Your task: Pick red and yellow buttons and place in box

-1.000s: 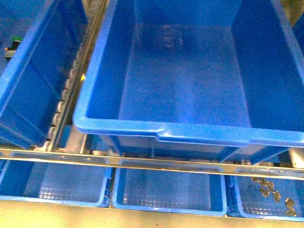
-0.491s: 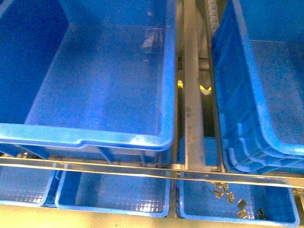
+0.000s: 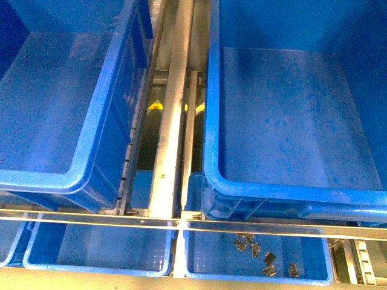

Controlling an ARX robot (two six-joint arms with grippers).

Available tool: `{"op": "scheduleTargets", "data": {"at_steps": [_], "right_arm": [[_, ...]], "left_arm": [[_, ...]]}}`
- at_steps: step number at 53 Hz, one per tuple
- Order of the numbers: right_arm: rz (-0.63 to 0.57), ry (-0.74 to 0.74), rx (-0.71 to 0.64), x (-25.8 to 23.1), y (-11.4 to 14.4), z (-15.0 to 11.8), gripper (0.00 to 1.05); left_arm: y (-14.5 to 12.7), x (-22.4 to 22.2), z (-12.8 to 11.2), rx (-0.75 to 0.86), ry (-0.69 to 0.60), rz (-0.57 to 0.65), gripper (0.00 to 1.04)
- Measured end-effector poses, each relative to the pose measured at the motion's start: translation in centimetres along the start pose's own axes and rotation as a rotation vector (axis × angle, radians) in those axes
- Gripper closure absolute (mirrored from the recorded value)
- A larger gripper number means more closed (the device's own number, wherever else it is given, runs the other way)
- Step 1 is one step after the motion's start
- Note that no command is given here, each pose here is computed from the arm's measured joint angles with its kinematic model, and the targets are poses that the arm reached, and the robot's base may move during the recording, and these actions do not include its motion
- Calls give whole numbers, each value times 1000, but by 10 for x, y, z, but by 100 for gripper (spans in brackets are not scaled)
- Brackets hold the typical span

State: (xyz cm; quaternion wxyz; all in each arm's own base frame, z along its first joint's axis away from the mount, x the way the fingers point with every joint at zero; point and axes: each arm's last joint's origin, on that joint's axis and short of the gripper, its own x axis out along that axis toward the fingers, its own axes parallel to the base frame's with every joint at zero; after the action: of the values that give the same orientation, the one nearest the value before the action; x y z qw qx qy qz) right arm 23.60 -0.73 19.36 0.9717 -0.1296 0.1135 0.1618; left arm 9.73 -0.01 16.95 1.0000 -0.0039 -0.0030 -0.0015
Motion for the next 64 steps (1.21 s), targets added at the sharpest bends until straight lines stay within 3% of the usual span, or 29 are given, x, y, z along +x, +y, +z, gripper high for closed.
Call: {"op": "scheduleTargets", "data": {"at_steps": [15, 20, 25, 32, 45, 61, 64], "right_arm": [[28, 1, 6, 2, 0, -2, 81], [38, 7, 11, 5, 1, -5, 81], [49, 20, 24, 9, 3, -8, 81], [70, 39, 43, 20, 1, -13, 81], [88, 65, 59, 63, -10, -12, 81], [111, 149, 65, 162, -12, -13, 81], [88, 184, 74, 181, -14, -16, 81]], "left_arm": [[0, 0, 0, 0, 0, 2, 102], [0, 0, 0, 2, 0, 3, 89], [0, 0, 0, 1, 0, 2, 103], [0, 0, 0, 3, 0, 2, 102], [0, 0, 0, 3, 0, 3, 62], [0, 0, 0, 3, 0, 3, 10], [0, 0, 0, 5, 0, 3, 6]]}}
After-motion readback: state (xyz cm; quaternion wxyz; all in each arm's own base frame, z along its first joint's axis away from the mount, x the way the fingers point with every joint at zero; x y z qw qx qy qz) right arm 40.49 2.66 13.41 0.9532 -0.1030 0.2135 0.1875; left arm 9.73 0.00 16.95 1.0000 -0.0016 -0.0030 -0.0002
